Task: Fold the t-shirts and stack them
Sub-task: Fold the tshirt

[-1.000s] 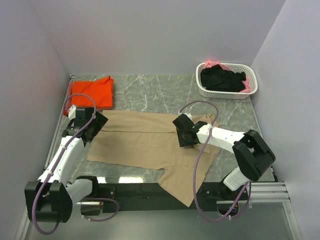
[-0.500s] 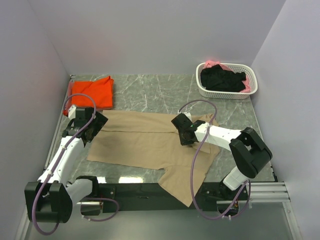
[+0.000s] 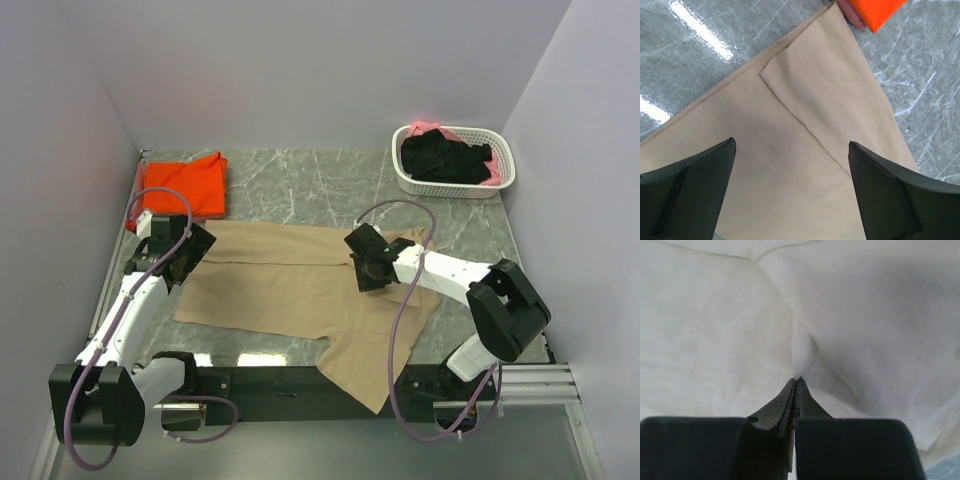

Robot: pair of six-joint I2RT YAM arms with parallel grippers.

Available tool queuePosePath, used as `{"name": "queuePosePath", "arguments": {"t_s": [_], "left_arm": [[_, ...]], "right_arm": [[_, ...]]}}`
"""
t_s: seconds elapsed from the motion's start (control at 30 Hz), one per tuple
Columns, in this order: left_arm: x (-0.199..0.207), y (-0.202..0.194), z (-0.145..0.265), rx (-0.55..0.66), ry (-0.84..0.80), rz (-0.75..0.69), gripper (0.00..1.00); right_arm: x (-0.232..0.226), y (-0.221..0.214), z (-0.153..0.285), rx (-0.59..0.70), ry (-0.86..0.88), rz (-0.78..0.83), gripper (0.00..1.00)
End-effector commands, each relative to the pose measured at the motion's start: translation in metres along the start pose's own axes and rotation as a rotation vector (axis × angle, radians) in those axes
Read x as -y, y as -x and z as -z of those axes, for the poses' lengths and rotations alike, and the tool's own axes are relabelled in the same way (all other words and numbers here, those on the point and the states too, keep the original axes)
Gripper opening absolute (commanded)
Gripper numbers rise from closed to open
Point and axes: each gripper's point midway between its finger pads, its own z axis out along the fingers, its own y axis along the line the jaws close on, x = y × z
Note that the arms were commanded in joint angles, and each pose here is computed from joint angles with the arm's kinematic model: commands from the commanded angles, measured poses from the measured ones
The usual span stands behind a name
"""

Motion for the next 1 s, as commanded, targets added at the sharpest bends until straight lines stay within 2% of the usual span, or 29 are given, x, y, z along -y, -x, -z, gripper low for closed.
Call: {"name": "queuePosePath", "arguments": {"t_s": [0.0,0.23,0.53,0.63,0.67,0.73,0.77,0.83,0.87,0.97], "left_arm": [[0.003,0.003,0.004,0.010,-0.015,0.003,0.99],[0.003,0.002,0.003,0.007,-0.012,-0.001,0.99],[0.002,-0.001,0.001,-0.003,-0.008,-0.006,0.99],[0.003,-0.001,0.001,-0.008,-0.015,-0.008,0.99],[0.004,-0.002,0.001,-0.012,-0.021,-0.011,0.99],[0.006,-0.001,0.001,-0.012,-0.028,-0.012,0.99],[0.007,-0.001,0.001,-0.012,-0.033,-0.012,0.99],[0.010,-0.002,0.000,-0.018,-0.044,-0.018,0.99],[0.011,-0.002,0.000,-0.020,-0.049,-0.019,0.99],[0.018,0.001,-0.003,-0.015,-0.072,-0.020,0.99]], "right_arm": [[-0.019,0.015,0.022,0.020,0.096,-0.029,0.00],[-0.041,0.012,0.034,-0.047,0.190,-0.028,0.00],[-0.049,0.005,0.027,-0.122,0.187,-0.061,0.01],[-0.048,0.008,0.023,-0.121,0.171,-0.064,0.12],[-0.047,0.009,0.023,-0.117,0.161,-0.063,0.21],[-0.043,0.014,0.026,-0.092,0.145,-0.068,0.30],[-0.038,0.021,0.032,-0.054,0.126,-0.080,0.37],[-0.024,0.032,0.039,0.013,0.075,-0.125,0.44],[-0.014,0.041,0.044,0.040,0.077,-0.170,0.53],[0.007,0.047,0.044,0.049,0.097,-0.262,0.54]]}}
